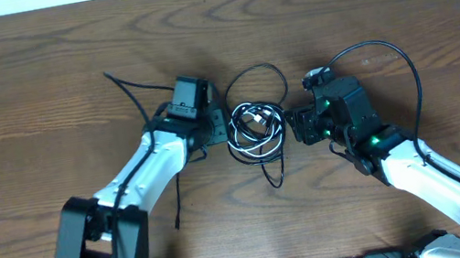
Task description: Untangle cables
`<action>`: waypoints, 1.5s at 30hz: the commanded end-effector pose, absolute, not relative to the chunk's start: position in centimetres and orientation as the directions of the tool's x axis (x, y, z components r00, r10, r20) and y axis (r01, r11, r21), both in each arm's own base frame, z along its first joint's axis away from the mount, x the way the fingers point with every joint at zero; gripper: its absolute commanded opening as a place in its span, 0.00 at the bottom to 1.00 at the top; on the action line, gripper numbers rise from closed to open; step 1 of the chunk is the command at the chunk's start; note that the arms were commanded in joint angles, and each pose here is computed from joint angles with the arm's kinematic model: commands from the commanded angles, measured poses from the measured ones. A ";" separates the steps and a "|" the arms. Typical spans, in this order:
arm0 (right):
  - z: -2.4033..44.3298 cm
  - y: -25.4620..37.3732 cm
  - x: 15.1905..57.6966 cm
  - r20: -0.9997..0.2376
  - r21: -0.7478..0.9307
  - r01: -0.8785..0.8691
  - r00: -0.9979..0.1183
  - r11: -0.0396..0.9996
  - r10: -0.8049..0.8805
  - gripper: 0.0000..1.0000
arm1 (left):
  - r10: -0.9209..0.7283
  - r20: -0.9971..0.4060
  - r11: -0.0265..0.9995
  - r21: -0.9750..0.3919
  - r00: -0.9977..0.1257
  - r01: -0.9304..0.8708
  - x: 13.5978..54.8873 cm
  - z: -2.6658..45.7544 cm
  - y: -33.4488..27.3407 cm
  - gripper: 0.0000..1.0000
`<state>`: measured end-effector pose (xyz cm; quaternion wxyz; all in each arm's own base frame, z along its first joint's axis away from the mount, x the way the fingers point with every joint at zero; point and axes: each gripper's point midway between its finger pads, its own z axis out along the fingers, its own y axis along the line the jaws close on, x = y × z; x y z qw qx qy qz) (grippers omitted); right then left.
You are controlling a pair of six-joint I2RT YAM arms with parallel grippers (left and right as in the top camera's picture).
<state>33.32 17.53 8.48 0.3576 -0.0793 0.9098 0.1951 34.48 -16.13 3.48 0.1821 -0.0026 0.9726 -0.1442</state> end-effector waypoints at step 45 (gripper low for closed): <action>8.5 19.0 32.4 -0.560 0.497 -0.177 -0.813 0.849 0.158 0.60 | -0.176 -0.436 0.807 -0.577 -0.883 0.124 37.2 9.1 -23.1 0.08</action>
